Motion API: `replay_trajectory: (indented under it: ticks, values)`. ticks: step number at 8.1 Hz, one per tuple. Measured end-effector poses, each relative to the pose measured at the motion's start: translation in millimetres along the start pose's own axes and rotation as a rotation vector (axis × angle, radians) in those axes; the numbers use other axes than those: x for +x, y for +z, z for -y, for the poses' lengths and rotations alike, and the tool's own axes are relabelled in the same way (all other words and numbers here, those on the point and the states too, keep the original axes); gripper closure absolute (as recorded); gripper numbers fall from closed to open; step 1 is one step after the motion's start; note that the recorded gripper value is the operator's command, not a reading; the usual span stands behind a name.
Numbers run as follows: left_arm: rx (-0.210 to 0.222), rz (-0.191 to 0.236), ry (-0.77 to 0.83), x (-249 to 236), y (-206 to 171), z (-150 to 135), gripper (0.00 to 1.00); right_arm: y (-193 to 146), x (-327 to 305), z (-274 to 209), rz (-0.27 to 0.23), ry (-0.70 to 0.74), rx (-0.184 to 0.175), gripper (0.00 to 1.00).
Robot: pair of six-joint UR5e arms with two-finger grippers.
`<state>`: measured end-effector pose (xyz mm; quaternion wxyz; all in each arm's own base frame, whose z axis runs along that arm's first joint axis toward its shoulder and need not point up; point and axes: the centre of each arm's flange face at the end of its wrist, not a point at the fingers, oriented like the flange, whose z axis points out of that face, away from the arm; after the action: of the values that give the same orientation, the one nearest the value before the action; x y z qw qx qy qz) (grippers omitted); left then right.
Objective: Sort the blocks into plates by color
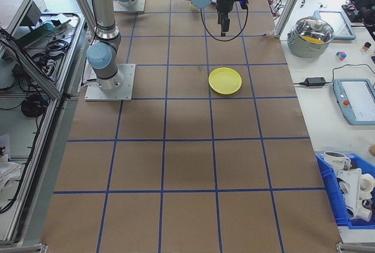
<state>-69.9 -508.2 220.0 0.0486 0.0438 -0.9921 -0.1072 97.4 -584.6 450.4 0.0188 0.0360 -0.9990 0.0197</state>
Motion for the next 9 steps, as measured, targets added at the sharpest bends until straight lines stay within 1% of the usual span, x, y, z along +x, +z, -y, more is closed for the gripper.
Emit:
replay_trajectory:
  ticks: [1, 2, 3, 5, 6, 7, 8, 9]
  values:
    - [0.007, -0.013, -0.003, 18, -16, -11, 1.00, 0, 0, 0, 0.000, 0.000, 0.002, 0.00]
    - [0.010, -0.014, -0.021, 45, -28, -25, 1.00, 0, 0, 0, 0.000, -0.001, 0.003, 0.00]
    - [0.011, -0.008, -0.014, 82, -33, -42, 1.00, 0, 0, 1, -0.001, -0.001, 0.004, 0.00]
    - [0.005, 0.009, 0.013, 170, -20, -79, 1.00, 0, 0, 1, -0.001, -0.001, 0.005, 0.00]
    - [0.014, 0.008, 0.009, 201, -19, -89, 1.00, 0, 0, 1, -0.001, -0.001, 0.005, 0.00]
    - [0.017, -0.020, -0.027, 232, -19, -94, 1.00, 0, 0, 1, -0.001, -0.001, 0.005, 0.00]
    - [0.038, -0.067, -0.080, 263, -20, -91, 1.00, 0, 0, 1, -0.001, -0.001, 0.004, 0.00]
    - [0.052, -0.096, -0.104, 290, -13, -82, 1.00, 0, 0, 1, -0.001, -0.002, 0.004, 0.00]
